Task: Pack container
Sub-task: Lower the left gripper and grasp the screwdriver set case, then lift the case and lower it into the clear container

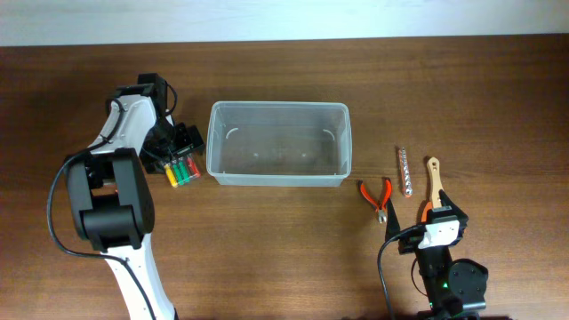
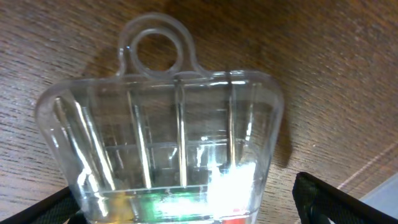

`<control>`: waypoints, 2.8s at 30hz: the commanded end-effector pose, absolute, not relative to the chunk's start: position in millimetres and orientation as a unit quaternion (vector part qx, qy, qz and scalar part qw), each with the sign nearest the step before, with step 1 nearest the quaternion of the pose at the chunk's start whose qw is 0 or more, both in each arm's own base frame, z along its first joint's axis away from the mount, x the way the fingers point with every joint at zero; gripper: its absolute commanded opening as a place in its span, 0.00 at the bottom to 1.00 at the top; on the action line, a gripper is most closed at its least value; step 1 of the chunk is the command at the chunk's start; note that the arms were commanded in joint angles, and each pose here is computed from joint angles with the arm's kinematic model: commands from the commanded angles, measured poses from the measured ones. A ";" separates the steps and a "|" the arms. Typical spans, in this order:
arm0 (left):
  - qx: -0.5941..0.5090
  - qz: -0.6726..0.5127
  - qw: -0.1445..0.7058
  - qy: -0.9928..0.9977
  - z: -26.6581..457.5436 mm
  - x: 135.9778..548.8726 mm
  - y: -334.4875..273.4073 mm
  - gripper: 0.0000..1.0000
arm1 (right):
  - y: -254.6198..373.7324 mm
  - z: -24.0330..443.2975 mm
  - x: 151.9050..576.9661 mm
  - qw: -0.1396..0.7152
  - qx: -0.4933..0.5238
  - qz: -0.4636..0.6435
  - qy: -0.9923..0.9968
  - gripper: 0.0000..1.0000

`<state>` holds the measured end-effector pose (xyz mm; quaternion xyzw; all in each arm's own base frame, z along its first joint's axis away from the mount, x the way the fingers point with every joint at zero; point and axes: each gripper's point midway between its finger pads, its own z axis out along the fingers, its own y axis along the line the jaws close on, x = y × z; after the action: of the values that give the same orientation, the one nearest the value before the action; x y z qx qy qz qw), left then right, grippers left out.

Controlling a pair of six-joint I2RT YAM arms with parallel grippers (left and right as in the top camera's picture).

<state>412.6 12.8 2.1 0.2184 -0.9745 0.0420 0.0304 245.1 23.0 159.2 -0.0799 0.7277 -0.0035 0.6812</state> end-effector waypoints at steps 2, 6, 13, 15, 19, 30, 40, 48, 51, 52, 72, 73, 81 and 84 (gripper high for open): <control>0.242 0.031 0.048 -0.968 -10.5 407.4 16.0 0.99 | 22.0 156.6 245.2 0.680 -0.080 -0.008 0.729 0.99; 0.242 0.030 0.052 -0.968 -10.4 405.3 15.9 0.99 | 22.0 156.6 245.2 0.680 -0.080 -0.008 0.729 0.99; 0.242 0.003 0.065 -0.968 -9.9 396.3 23.8 0.76 | 22.0 156.6 245.2 0.680 -0.080 -0.008 0.729 0.99; 0.241 -0.004 0.066 -0.968 -9.8 394.9 25.9 0.72 | 22.0 156.6 245.2 0.680 -0.080 -0.008 0.729 0.99; 0.241 -0.010 0.066 -0.968 -9.8 394.7 27.9 0.70 | 22.0 156.6 245.2 0.680 -0.080 -0.008 0.729 0.99; 0.241 -0.014 0.050 -0.969 1.9 405.1 31.2 0.69 | 22.0 156.6 245.2 0.680 -0.080 -0.008 0.729 0.99; 0.243 -0.037 -0.063 -0.967 99.4 444.5 48.2 0.59 | 22.0 156.6 245.2 0.680 -0.080 -0.008 0.729 0.99; 0.189 -0.012 -0.179 -0.965 203.3 449.9 11.8 0.58 | 22.0 156.6 245.2 0.680 -0.080 -0.008 0.729 0.99; 0.157 0.000 -0.210 -0.965 232.9 442.0 -14.3 0.58 | 22.0 156.6 245.2 0.680 -0.080 -0.008 0.729 0.99; 0.146 0.004 -0.218 -0.965 241.7 437.9 -24.4 0.58 | 22.0 156.6 245.2 0.680 -0.080 -0.008 0.729 0.99; 0.018 0.013 -0.159 -0.987 212.0 405.1 -140.1 0.58 | 22.0 156.6 245.2 0.680 -0.080 -0.008 0.729 0.99; 0.016 0.010 -0.150 -0.988 204.5 406.3 -141.9 0.58 | 22.0 156.6 245.2 0.680 -0.080 -0.008 0.729 0.99; -0.004 -0.014 -0.085 -0.996 140.3 412.6 -161.2 0.58 | 22.0 156.6 245.2 0.680 -0.080 -0.008 0.729 0.99; -0.015 -0.021 -0.061 -0.998 118.7 409.7 -170.1 0.58 | 22.0 156.6 245.2 0.680 -0.080 -0.008 0.729 0.99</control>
<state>411.6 -160.9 132.9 -0.0072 -0.9971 -0.0155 -0.0742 245.1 23.0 159.2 -0.0797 0.7277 -0.0033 0.6812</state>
